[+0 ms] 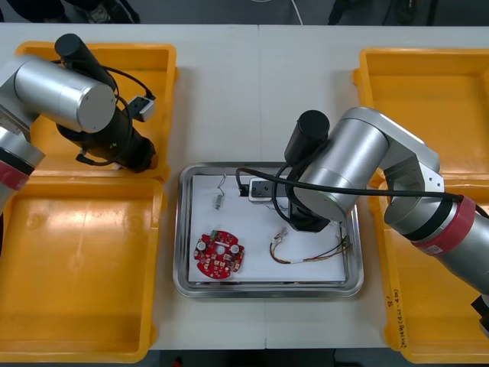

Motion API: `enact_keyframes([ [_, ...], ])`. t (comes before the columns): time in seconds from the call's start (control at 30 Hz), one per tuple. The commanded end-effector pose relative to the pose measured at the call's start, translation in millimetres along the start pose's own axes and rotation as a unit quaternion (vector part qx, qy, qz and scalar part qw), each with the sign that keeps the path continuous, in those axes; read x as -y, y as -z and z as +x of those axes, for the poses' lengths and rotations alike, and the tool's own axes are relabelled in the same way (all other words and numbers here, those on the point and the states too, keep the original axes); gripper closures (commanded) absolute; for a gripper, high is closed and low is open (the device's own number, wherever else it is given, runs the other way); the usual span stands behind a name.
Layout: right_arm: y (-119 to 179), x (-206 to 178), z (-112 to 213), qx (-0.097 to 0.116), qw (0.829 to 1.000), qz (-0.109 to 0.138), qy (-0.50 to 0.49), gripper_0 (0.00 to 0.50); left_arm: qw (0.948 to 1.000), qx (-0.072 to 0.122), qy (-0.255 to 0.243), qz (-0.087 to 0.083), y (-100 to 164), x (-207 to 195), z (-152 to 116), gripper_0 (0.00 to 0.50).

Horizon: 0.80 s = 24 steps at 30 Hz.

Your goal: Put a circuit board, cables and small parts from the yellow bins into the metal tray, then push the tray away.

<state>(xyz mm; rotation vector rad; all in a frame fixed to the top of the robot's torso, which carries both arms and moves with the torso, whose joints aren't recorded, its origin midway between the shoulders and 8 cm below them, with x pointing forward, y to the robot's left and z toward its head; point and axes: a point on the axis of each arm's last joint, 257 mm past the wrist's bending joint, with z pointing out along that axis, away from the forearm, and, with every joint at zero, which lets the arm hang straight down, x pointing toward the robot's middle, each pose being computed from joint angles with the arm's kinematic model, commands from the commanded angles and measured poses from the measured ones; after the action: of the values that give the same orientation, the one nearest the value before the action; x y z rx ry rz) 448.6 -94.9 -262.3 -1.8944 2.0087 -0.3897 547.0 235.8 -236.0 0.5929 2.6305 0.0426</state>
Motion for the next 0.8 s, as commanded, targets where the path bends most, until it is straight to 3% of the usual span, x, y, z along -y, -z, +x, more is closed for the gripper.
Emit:
enact_keyframes([
  [0.03,5,0,-13,0.012,1.0,0.001,-0.011,0.0,0.9983,0.002,-0.054,-0.019,0,-15,4,0.225],
  [0.07,5,1,-13,0.012,1.0,0.001,-0.013,0.0,0.9983,0.002,-0.055,-0.018,0,-14,3,0.244],
  [0.13,7,3,-12,0.012,1.0,0.003,-0.017,0.0,0.9983,0.002,-0.057,-0.016,0,-13,3,0.373],
  [0.23,12,7,-13,0.017,1.0,0.004,-0.021,0.0,0.9982,0.005,-0.059,-0.013,0,-11,2,0.5],
  [0.4,18,7,-13,0.024,0.999,-0.005,-0.033,0.0,0.998,0.007,-0.061,-0.01,0,-10,1,0.5],
  [0.8,66,21,-4,0.004,0.996,-0.001,-0.09,0.0,0.9977,0.019,-0.063,-0.012,15,-18,-12,0.5],
])
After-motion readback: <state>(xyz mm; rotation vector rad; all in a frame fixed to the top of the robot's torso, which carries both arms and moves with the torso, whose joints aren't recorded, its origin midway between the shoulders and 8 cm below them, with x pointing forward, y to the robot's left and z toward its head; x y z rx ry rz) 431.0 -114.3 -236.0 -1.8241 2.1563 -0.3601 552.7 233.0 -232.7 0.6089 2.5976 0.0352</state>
